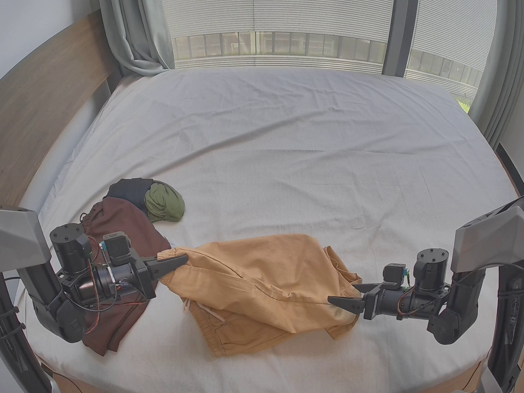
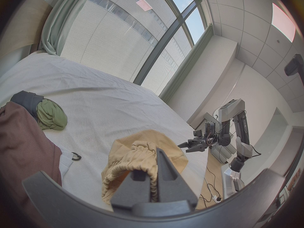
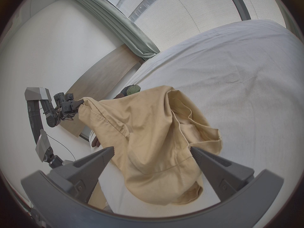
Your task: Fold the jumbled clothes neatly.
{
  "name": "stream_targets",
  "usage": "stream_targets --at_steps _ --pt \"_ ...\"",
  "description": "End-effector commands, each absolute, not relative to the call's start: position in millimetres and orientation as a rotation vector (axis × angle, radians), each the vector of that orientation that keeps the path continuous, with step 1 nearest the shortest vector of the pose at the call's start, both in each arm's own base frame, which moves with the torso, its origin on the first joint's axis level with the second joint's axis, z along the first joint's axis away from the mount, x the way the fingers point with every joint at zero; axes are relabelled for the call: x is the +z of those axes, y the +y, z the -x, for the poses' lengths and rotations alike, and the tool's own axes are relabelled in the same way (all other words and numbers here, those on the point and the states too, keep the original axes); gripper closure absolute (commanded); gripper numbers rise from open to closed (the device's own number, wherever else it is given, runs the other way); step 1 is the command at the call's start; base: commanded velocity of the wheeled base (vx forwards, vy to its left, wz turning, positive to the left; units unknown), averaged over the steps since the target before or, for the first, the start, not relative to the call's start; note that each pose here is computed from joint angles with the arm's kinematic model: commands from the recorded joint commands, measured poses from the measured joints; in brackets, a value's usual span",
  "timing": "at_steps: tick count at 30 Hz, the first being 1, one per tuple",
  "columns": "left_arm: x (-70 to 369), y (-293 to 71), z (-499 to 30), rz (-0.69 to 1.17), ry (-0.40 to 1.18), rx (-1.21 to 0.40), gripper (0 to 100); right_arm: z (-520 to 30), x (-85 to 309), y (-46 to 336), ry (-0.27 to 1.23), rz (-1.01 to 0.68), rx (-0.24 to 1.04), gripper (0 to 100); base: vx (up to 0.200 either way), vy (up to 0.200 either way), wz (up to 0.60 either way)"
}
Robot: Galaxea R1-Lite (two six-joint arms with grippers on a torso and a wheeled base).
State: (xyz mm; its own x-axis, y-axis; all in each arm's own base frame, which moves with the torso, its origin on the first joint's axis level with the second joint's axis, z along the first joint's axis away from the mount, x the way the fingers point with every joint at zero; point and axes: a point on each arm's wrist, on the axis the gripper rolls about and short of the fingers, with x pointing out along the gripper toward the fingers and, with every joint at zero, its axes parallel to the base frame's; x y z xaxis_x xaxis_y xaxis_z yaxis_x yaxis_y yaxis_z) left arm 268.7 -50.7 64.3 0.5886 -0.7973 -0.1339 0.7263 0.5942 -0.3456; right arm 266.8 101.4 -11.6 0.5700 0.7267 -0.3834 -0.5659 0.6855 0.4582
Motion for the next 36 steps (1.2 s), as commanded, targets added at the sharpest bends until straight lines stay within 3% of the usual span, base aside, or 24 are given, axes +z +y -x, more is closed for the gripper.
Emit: stream_targets --at_steps 1,12,29,30,36 --pt "64 -50 -269 0.268 0.289 -0.897 100 -261 -10 99 0.598 -0.302 0.774 0 0.000 0.000 0.00" --pt "64 -49 -270 0.267 0.287 -0.894 100 -234 -13 95 0.696 -0.309 0.902 0 0.000 0.000 0.00" --pt "64 -50 -269 0.268 0.289 -0.897 100 -252 -22 96 0.665 -0.304 0.888 0 0.000 0.000 0.00" --pt "63 -51 -269 0.268 0.291 -0.899 100 -253 -23 95 0.665 -0.305 0.885 100 0.000 0.000 0.00" --pt "64 -50 -269 0.268 0.290 -0.897 100 -257 -28 93 0.669 -0.309 0.873 100 0.000 0.000 0.00"
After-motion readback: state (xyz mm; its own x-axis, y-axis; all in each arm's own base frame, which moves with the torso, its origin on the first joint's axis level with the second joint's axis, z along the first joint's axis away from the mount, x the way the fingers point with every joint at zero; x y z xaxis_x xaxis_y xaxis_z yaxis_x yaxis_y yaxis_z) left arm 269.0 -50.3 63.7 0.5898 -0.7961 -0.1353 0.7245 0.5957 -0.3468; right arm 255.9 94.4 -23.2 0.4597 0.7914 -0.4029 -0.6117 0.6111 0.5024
